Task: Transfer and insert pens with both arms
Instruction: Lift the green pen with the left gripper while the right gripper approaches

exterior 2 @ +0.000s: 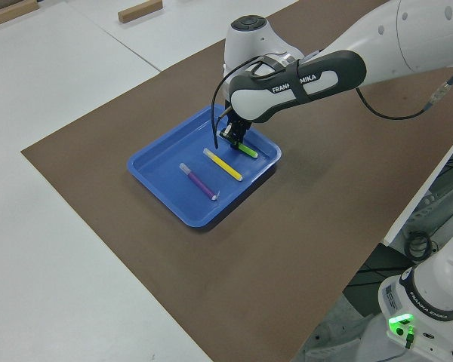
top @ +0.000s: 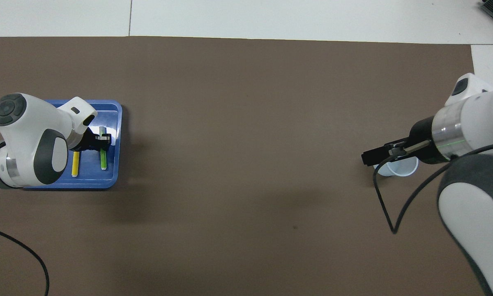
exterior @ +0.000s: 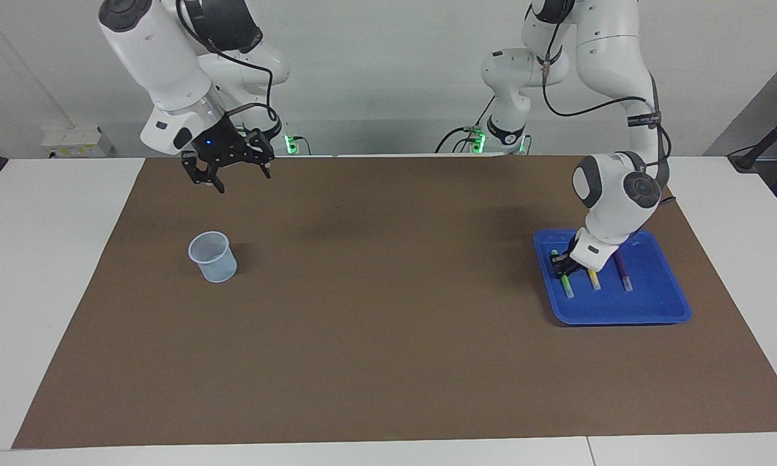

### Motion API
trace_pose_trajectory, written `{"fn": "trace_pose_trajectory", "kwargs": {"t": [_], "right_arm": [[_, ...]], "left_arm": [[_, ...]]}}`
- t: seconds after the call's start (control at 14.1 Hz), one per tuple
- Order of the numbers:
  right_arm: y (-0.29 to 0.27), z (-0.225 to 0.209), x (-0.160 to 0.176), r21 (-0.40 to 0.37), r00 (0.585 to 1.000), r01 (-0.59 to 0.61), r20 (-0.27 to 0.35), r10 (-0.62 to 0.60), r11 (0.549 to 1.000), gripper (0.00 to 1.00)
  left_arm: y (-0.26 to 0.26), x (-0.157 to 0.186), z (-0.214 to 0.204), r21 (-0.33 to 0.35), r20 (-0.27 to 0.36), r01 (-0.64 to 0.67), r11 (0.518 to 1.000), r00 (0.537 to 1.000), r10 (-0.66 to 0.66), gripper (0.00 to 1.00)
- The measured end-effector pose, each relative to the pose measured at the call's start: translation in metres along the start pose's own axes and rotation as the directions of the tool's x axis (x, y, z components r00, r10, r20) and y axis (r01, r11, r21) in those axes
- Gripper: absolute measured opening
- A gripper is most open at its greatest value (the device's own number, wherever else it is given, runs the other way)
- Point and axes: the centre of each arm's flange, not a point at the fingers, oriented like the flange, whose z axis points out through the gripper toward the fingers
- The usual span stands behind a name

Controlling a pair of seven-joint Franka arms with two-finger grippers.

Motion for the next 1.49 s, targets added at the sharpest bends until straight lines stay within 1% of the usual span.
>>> {"fn": "trace_pose_trajectory", "kwargs": {"t": [0.21,0.28,0.5,0.57,0.71,0.92,1.06,1.21,1.28,1.35,1.49], "right_arm": [[-0.032,0.031,-0.002,-0.006,1.0,-0.002,-0.03,0.002,1.0,1.0],[-0.04,0.037,-0.001,0.006,0.999,-0.014,-0.039,0.014,1.0,1.0],[-0.053,0.045,0.001,0.142,0.989,-0.13,-0.048,0.138,0.981,1.0],[-0.053,0.044,0.003,0.161,0.982,-0.167,-0.065,0.179,0.973,1.0],[-0.059,0.045,0.005,0.176,0.975,-0.19,-0.079,0.206,0.966,1.0],[-0.079,0.056,0.011,0.192,0.975,-0.172,-0.105,0.194,0.966,1.0],[-0.098,0.072,0.018,0.214,0.975,-0.156,-0.122,0.185,0.964,1.0],[-0.112,0.09,0.025,0.234,0.976,-0.15,-0.117,0.181,0.961,1.0],[-0.12,0.099,0.028,0.262,0.975,-0.159,-0.112,0.193,0.952,1.0],[-0.127,0.105,0.032,0.306,0.968,-0.181,-0.113,0.225,0.934,1.0],[-0.134,0.114,0.038,0.361,0.947,-0.249,-0.104,0.304,0.899,1.0]], "left_arm": [[0.0,0.0,0.0,-0.001,0.0,0.001,1.0,1.0,-0.001,0.17],[0.0,0.0,0.0,-0.001,0.0,0.002,1.0,1.0,-0.002,0.17],[-0.001,0.0,0.0,-0.003,0.0,0.005,1.0,1.0,-0.005,0.17],[-0.001,0.0,-0.001,-0.003,0.001,0.006,1.0,1.0,-0.006,0.17],[-0.002,0.004,-0.007,-0.003,0.011,0.012,1.0,1.0,-0.012,0.17],[-0.004,0.015,-0.039,-0.002,0.04,0.045,0.999,0.998,-0.045,0.17],[-0.003,0.019,-0.065,-0.001,0.048,0.085,0.996,0.995,-0.085,0.17],[-0.002,0.017,-0.085,0.001,0.057,0.116,0.993,0.992,-0.116,0.17],[-0.002,0.014,-0.094,0.003,0.062,0.141,0.99,0.988,-0.141,0.17],[-0.001,0.011,-0.105,0.006,0.069,0.186,0.983,0.98,-0.186,0.17],[0.001,0.004,-0.13,0.011,0.082,0.303,0.953,0.95,-0.303,0.17]]}}
